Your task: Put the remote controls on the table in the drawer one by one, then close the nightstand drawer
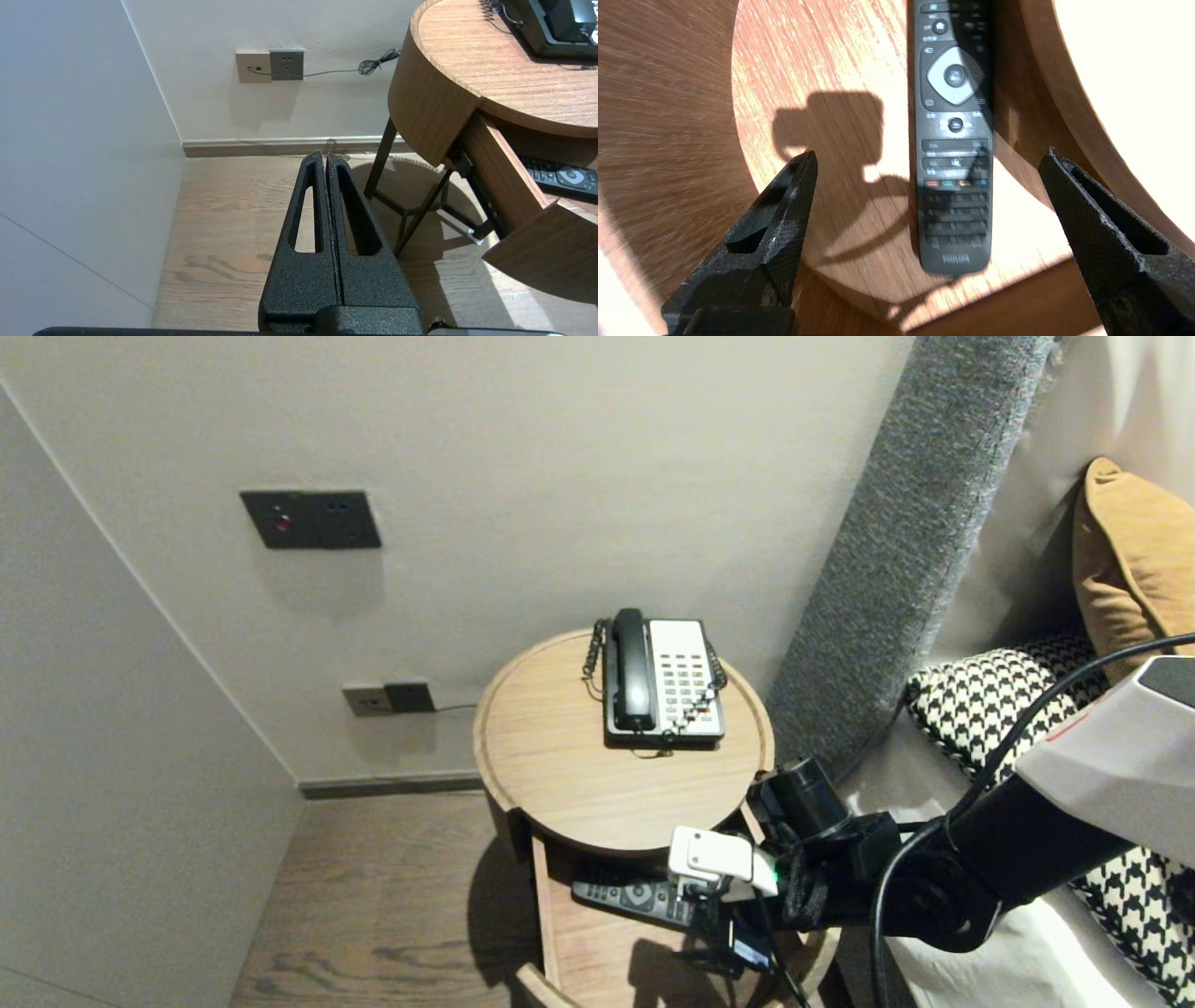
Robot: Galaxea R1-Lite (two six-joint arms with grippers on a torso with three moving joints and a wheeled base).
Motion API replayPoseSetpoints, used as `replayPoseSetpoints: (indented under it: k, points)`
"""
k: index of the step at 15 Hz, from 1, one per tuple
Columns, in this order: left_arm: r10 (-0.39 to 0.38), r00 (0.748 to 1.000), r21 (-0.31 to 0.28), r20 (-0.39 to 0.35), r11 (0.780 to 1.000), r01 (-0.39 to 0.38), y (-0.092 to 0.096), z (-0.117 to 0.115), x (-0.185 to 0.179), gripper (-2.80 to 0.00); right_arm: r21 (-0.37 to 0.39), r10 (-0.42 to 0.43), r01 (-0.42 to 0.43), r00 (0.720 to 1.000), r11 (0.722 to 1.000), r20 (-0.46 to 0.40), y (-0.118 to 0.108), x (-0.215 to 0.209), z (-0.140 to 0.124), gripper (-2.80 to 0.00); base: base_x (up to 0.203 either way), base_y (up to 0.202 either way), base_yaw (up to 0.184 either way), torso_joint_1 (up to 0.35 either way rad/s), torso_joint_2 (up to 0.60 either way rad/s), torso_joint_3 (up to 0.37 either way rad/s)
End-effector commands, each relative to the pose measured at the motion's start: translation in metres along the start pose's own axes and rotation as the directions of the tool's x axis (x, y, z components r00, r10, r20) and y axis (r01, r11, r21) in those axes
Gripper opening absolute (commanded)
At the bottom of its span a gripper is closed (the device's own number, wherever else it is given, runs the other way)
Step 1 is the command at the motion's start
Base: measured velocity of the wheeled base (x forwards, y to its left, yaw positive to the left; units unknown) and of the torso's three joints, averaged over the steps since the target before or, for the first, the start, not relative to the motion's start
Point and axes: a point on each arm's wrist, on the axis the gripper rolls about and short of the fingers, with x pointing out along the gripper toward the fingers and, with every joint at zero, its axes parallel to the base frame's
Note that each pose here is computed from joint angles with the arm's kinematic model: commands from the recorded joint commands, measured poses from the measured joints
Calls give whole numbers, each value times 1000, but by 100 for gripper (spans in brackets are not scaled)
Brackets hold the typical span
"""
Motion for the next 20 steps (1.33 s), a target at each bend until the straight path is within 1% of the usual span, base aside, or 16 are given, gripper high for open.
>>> replayPoseSetpoints:
  k: [1, 6, 8, 9, 10, 11, 12, 14, 15, 17, 18, 19, 20]
  points:
    - [0, 1000, -1, 0, 1000, 0, 0, 0, 0, -280, -12, -30, 30, 999, 999, 19, 1, -15, 5, 0, 0, 0, 0, 0, 0, 0]
    - [0, 1000, -1, -1, 1000, 0, 0, 0, 0, -280, -7, -77, 78, 997, 997, 29, 5, -38, 11, 0, 0, 0, 0, 0, 0, 0]
    - [0, 1000, -1, 0, 1000, 0, 0, 0, 0, -280, -3, -82, 82, 996, 997, 23, 7, -51, 14, 0, 0, 0, 0, 0, 0, 0]
    - [-1, 1000, -1, -1, 1000, 1, 0, 0, 0, -280, -1, -87, 87, 996, 996, 22, 7, -55, 15, -280, 0, 0, 0, 0, 0, 0]
    - [0, 1000, -1, 0, 1000, 0, 0, 0, 0, -280, 5, -107, 107, 994, 994, 30, 6, -62, 17, -280, 0, 0, 0, 0, 0, 0]
    - [0, 1000, -1, 0, 1000, 0, 0, 0, 0, -280, 30, -124, 123, 992, 992, 32, 5, -67, 17, -280, 0, 0, 0, 0, 0, 0]
    - [-1, 1000, -1, -1, 1000, 1, 0, 0, 0, -280, 63, -139, 136, 990, 989, 37, 4, -70, 19, -280, 0, 0, 0, 0, 0, 0]
    - [0, 1000, -1, 0, 1000, 0, 0, 0, 0, -280, 154, -181, 169, 982, 973, 63, 5, -84, 27, -280, 0, 0, 0, 0, 0, 0]
    - [0, 1000, -1, 0, 1000, 0, 0, 0, 0, -280, 182, -189, 174, 980, 968, 65, 6, -91, 28, -280, 0, 0, 0, 0, 0, 0]
    - [-1, 1000, -1, -1, 1000, 1, 0, 0, 0, -280, 239, -184, 169, 982, 956, 44, 11, -108, 28, -280, 0, 0, 0, 0, 0, 0]
    - [0, 1000, -1, -1, 1000, 0, 0, 0, 0, -280, 288, -195, 176, 980, 941, 38, 13, -115, 29, -280, 0, 0, 0, 0, 0, 0]
    - [0, 1000, -1, -1, 1000, 0, 0, 0, 0, -280, 359, -218, 188, 975, 914, 45, 15, -124, 31, -280, 0, 0, 0, 0, 0, 0]
    - [0, 1000, -1, 0, 1000, 0, 0, 0, 0, -280, 431, -241, 196, 969, 881, 52, 16, -131, 33, -280, 0, 0, 0, 0, 0, 0]
